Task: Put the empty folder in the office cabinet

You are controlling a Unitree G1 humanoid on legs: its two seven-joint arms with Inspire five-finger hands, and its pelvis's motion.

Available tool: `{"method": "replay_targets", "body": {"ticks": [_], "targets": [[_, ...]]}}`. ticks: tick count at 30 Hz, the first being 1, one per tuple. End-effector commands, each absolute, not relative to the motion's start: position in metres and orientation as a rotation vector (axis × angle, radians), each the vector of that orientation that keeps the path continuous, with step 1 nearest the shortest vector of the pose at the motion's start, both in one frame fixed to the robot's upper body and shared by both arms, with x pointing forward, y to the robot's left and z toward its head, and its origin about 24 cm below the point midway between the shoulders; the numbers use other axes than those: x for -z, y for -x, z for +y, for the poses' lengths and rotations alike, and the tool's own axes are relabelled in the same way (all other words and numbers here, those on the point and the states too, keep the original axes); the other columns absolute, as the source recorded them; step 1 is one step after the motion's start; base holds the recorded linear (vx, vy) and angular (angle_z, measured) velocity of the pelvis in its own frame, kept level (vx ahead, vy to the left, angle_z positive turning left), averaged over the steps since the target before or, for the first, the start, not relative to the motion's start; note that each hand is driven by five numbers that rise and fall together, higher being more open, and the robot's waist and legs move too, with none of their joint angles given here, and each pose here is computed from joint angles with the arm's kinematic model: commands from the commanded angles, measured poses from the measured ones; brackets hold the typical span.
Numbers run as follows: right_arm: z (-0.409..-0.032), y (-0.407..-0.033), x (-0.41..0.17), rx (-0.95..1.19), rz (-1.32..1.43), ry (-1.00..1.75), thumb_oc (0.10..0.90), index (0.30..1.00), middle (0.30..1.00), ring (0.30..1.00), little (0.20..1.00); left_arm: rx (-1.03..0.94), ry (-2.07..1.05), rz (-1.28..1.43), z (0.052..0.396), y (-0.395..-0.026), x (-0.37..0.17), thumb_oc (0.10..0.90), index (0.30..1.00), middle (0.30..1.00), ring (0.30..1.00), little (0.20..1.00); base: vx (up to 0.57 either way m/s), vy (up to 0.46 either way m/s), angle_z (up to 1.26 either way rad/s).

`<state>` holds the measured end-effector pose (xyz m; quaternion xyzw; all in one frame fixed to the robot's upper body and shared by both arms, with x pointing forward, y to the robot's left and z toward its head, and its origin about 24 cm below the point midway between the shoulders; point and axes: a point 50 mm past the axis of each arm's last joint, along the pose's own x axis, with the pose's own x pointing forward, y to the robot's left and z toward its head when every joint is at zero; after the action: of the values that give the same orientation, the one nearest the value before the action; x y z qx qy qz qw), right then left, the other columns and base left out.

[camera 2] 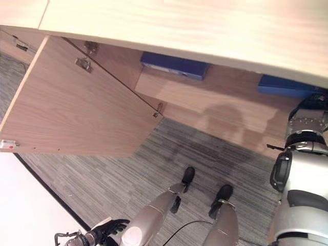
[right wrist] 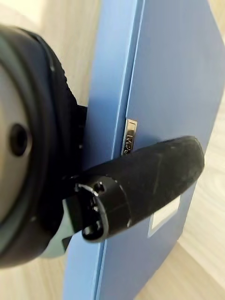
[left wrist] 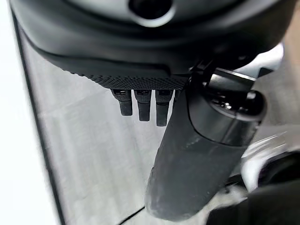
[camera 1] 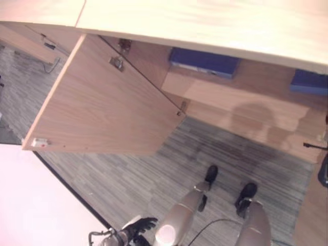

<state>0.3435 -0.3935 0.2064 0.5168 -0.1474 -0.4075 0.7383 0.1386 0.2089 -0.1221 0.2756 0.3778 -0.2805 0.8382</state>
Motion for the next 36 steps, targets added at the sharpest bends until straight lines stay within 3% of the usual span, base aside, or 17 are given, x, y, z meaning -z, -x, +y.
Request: {"method": "replay_targets", "body": {"ticks": [1,22,33,36], "targets": [[-0.398,-0.342,-0.222,0.886,-0.324,-1.023,0.800,0.900,0.900,0.900,0.900,0.535,-0.652,0.873,0.230,-0.137,0.127,0.800,0.900,0.900,0.900,0.900,0.01,-0.025,-0.06],[-0.381,-0.346,-0.169,0.982,-0.060,-1.014,0.800,0.900,0.900,0.900,0.900,0.537,-0.593,0.939,0.204,-0.130,0.142,0.800,0.900,0.900,0.900,0.900,0.01,-0.001,0.00],[-0.318,-0.370,-0.122,0.950,0.149,-1.043,0.800,0.900,0.900,0.900,0.900,0.483,-0.570,0.969,0.190,-0.127,0.150,0.800,0.900,0.900,0.900,0.900,0.00,0.003,-0.02],[-0.285,-0.377,-0.100,0.919,0.220,-1.057,0.800,0.900,0.900,0.900,0.900,0.454,-0.548,0.966,0.187,-0.130,0.150,0.800,0.900,0.900,0.900,0.900,-0.01,-0.003,-0.03]]}}
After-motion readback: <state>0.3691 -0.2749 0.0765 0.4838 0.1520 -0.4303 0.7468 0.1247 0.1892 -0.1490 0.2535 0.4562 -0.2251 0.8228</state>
